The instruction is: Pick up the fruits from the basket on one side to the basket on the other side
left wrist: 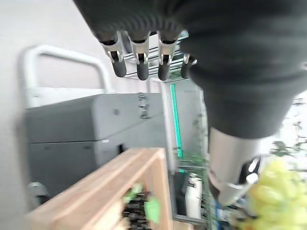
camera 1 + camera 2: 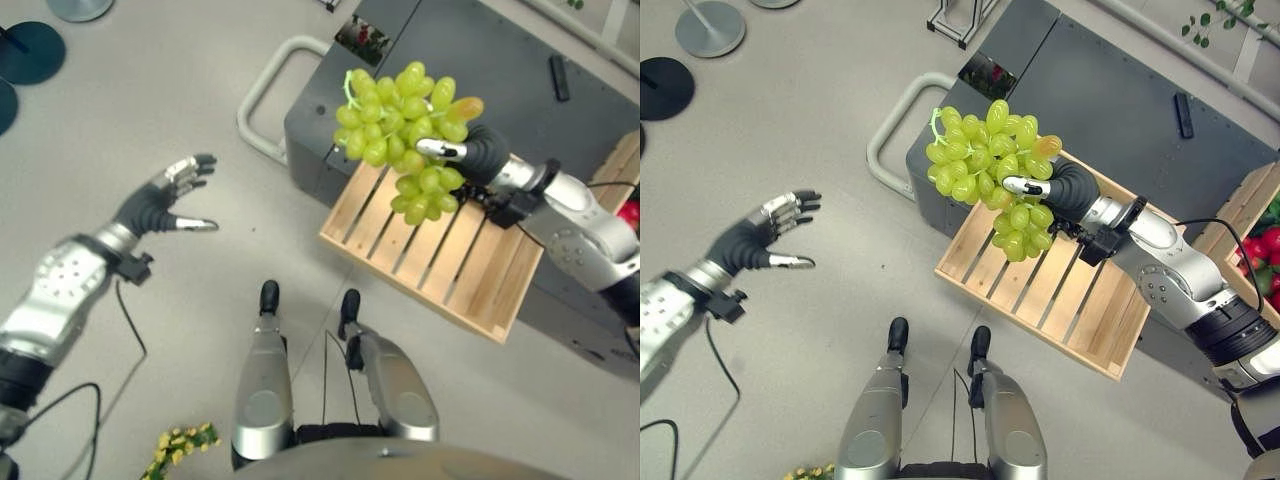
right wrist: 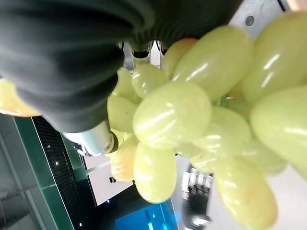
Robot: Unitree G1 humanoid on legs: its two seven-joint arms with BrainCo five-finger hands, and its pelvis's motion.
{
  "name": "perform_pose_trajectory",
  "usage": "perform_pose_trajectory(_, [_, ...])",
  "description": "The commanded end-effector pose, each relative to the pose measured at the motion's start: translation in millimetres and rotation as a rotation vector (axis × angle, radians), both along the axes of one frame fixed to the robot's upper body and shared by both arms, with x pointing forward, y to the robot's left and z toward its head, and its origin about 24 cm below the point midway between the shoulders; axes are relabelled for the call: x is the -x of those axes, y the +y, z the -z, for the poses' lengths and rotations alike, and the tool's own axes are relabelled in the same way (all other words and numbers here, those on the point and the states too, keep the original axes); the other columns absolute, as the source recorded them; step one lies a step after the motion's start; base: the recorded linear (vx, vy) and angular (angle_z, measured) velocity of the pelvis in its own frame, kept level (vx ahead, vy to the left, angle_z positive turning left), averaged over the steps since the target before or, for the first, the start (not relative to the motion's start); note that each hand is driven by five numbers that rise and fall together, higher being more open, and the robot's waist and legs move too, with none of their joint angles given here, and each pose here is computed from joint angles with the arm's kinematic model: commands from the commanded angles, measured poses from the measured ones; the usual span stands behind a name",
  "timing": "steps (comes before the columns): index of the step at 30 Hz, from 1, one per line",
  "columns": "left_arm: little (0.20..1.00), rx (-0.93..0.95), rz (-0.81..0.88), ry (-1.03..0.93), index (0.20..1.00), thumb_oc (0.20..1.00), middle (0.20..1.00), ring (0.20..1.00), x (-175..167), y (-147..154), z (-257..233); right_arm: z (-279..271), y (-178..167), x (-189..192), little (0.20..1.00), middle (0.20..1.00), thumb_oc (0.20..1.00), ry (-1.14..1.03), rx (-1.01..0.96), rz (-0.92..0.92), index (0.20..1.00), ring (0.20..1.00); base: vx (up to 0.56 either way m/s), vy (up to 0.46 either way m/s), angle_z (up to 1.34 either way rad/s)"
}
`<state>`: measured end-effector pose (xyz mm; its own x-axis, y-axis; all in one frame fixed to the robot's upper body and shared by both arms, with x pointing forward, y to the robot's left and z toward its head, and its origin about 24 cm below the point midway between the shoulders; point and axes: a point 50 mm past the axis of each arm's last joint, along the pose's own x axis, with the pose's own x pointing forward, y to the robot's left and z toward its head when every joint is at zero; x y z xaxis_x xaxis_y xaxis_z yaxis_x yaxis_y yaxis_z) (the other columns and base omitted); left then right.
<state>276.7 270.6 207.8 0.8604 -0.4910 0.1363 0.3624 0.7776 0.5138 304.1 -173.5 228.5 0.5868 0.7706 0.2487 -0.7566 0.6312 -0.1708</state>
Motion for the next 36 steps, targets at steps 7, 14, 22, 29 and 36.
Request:
perform_pose_trajectory(7, [1.000,-0.030,0.283,0.081,1.000,1.000,1.000,1.000,-22,-58,-19,-6,42,-2,0.200,0.200,0.200,-0.038,-0.005,-0.144,0.200,0.200,0.00,-0.003,-0.03])
perform_pose_trajectory(14, [1.000,-0.136,0.417,0.040,1.000,1.000,1.000,1.000,-34,-102,-37,-9,65,0,0.200,0.200,0.200,-0.046,0.004,-0.226,0.200,0.200,0.00,-0.001,-0.03])
perform_pose_trajectory(22, [1.000,-0.172,0.491,0.038,1.000,1.000,1.000,1.000,-34,-122,-39,-24,82,9,0.200,0.200,0.200,-0.116,0.025,-0.310,0.200,0.200,0.00,0.000,-0.03])
perform_pose_trajectory(29, [1.000,-0.170,0.500,0.050,1.000,1.000,1.000,1.000,-32,-123,-33,-25,85,14,0.200,0.200,0.200,-0.135,0.030,-0.334,0.200,0.200,0.00,0.000,-0.04])
perform_pose_trajectory(36, [1.000,-0.134,0.496,0.056,1.000,1.000,1.000,1.000,-31,-122,-28,-12,76,9,0.200,0.200,0.200,-0.079,-0.044,-0.286,0.200,0.200,0.00,0.000,-0.02])
